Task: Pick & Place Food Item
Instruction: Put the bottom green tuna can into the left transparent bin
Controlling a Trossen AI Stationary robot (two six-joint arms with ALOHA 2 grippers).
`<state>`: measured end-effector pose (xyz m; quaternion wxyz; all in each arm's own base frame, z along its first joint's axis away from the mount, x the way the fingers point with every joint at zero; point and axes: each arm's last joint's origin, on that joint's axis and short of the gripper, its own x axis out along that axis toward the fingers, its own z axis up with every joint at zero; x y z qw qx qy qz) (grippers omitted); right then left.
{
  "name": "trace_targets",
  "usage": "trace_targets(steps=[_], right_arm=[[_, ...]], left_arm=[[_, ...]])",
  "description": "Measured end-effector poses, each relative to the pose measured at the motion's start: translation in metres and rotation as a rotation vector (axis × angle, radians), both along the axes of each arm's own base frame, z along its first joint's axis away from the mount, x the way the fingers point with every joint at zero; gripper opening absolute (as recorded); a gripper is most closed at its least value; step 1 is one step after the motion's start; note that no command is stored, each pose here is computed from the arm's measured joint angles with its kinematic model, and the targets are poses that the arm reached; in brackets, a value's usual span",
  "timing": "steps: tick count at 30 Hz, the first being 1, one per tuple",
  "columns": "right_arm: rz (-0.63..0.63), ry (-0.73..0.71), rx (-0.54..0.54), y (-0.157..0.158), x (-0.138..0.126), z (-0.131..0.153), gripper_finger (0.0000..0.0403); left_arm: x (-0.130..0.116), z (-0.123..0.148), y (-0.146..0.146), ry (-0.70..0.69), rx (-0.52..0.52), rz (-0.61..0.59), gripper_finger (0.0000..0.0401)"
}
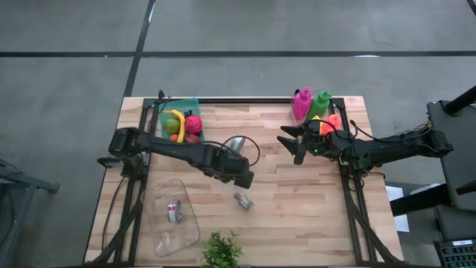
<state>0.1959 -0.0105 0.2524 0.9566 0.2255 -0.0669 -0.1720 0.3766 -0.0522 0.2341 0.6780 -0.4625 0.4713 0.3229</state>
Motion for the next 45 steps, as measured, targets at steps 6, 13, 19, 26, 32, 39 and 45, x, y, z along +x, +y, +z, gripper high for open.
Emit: trace_targets(steps=[6, 13, 19, 26, 32, 39, 45], right_arm=[[0.000, 0.001, 0.000, 0.000, 0.000, 0.000, 0.0276], [0.000, 0.001, 0.000, 0.000, 0.000, 0.000, 0.0276], [0.000, 0.001, 0.000, 0.000, 0.000, 0.000, 0.0276], [0.000, 0.001, 0.000, 0.000, 0.000, 0.000, 0.0276], [0.000, 0.001, 0.000, 0.000, 0.000, 0.000, 0.0276], [0.000, 0.001, 0.000, 0.000, 0.000, 0.000, 0.0276], [0.000, 0.001, 0.000, 0.000, 0.000, 0.000, 0.0276]], left_arm=[[0.002, 0.012, -0.009, -0.080, 0.070, -0.155, 0.0222], [0.007, 0.008, -0.028, -0.177, 0.357, -0.475, 0.0222], [0.011, 0.011, -0.040, -0.120, 0.862, -0.999, 0.0223], [0.008, 0.011, -0.051, -0.073, 0.985, -1.288, 0.0223], [0.013, 0.011, -0.040, -0.259, 0.784, -1.492, 0.0223], [0.018, 0.014, -0.032, -0.416, 0.701, -1.587, 0.0223], [0.017, 0.014, -0.032, -0.454, 0.672, -1.635, 0.0223]])
